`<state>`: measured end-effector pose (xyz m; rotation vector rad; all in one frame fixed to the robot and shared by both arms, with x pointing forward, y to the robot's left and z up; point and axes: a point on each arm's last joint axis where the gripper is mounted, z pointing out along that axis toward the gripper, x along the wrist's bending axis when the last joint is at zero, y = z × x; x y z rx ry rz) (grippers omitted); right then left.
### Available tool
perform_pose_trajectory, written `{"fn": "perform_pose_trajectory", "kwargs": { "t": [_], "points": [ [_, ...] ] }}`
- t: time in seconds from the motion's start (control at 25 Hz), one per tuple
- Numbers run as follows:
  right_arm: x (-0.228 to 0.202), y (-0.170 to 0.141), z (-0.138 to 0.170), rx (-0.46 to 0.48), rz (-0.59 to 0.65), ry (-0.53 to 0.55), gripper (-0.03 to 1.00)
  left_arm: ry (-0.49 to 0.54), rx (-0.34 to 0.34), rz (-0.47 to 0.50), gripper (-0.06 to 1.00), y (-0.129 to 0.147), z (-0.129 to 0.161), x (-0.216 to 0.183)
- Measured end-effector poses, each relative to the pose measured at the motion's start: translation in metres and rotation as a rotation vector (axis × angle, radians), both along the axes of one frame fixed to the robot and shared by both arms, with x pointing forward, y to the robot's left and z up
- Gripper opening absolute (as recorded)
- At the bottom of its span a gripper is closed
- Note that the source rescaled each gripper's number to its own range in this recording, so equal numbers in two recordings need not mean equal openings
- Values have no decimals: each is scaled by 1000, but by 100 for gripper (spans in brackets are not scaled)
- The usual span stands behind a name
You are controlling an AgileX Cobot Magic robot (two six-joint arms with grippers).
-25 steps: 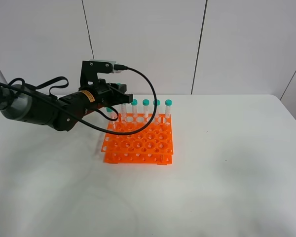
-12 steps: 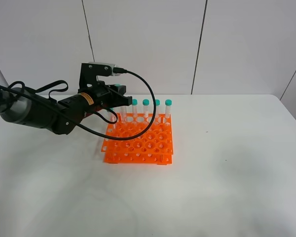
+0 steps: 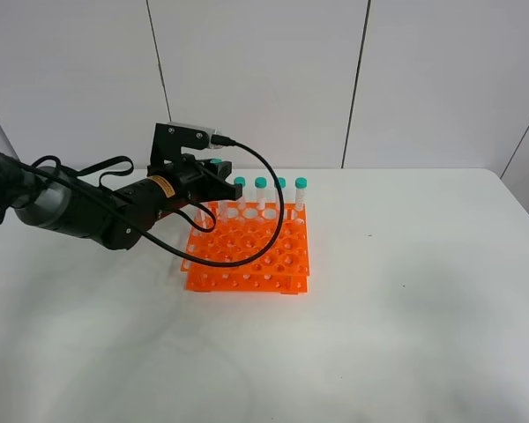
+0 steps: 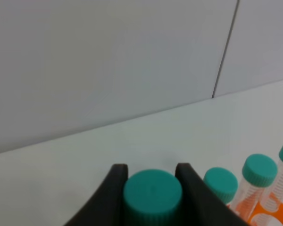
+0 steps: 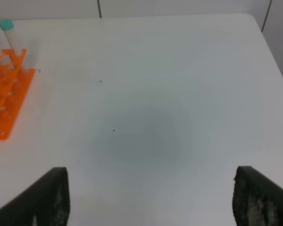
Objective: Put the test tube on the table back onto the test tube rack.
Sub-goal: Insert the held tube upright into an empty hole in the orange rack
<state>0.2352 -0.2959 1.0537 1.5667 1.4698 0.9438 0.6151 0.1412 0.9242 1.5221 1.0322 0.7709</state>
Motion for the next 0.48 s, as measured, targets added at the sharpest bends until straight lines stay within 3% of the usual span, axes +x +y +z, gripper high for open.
{"fn": "perform_pose_trajectory", "kwargs": {
  "t": [0.48],
  "points": [
    [0, 0, 0, 0, 0, 0, 85, -11, 14, -4, 0, 0, -5, 1]
  ]
}}
